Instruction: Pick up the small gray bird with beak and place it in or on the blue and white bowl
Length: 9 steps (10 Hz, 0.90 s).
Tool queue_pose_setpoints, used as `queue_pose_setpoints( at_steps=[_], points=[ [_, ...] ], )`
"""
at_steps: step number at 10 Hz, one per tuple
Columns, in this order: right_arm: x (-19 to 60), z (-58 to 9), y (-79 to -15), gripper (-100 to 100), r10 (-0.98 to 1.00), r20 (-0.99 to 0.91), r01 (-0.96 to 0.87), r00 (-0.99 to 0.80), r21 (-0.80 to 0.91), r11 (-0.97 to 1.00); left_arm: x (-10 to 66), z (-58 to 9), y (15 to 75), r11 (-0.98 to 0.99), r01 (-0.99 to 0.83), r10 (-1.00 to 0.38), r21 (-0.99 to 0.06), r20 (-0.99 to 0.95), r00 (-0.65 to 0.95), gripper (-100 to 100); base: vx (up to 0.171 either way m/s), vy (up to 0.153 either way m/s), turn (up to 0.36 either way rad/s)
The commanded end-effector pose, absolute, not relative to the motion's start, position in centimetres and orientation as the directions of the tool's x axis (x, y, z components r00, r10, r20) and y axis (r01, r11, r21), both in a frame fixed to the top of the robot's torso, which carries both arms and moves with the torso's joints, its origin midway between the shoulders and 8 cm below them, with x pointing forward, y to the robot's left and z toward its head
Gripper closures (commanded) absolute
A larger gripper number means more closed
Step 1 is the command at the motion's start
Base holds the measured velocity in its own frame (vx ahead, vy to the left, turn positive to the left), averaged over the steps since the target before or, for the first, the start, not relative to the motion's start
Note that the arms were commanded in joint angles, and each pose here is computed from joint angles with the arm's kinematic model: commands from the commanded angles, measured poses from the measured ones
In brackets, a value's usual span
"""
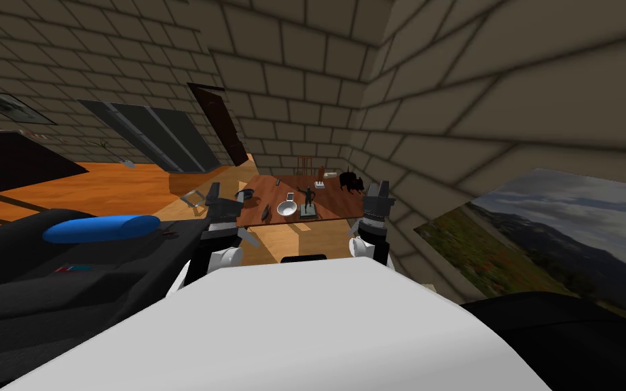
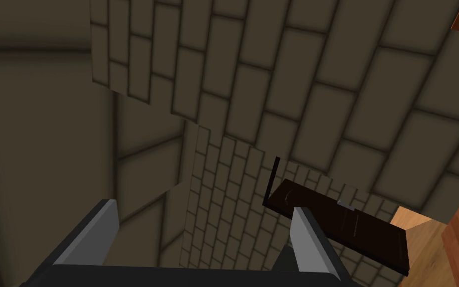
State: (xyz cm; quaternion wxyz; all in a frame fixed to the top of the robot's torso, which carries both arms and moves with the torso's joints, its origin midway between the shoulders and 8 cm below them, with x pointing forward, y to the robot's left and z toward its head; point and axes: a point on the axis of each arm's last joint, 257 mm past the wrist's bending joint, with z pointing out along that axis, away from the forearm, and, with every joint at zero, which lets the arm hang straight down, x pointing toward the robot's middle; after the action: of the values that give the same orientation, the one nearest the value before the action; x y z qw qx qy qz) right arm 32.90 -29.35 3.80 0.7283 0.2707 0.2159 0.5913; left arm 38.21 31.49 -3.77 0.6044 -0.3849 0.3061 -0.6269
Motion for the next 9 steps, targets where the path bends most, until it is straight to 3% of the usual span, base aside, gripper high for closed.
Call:
queue_pose_setpoints(
  at_steps=[1,9],
  points=[
    [32.9,3.8,-29.4,0,0.978,0.006,-0.745,0.207,0.65,0.154,39.9,-5.7,31.6,-0.125,0.465,-0.99,-0.876,0.14,-0.003,-100,-0.068,-0.101,0.032],
    [32.9,3.8,-29.4,0,0.978,0.006,-0.744,0.208,0.65,0.154,45.8,-12.2,33.2,-0.285,0.246,-0.958,-0.927,0.284,-0.037,-100,-0.035,-0.078,0.021]
  ],
)
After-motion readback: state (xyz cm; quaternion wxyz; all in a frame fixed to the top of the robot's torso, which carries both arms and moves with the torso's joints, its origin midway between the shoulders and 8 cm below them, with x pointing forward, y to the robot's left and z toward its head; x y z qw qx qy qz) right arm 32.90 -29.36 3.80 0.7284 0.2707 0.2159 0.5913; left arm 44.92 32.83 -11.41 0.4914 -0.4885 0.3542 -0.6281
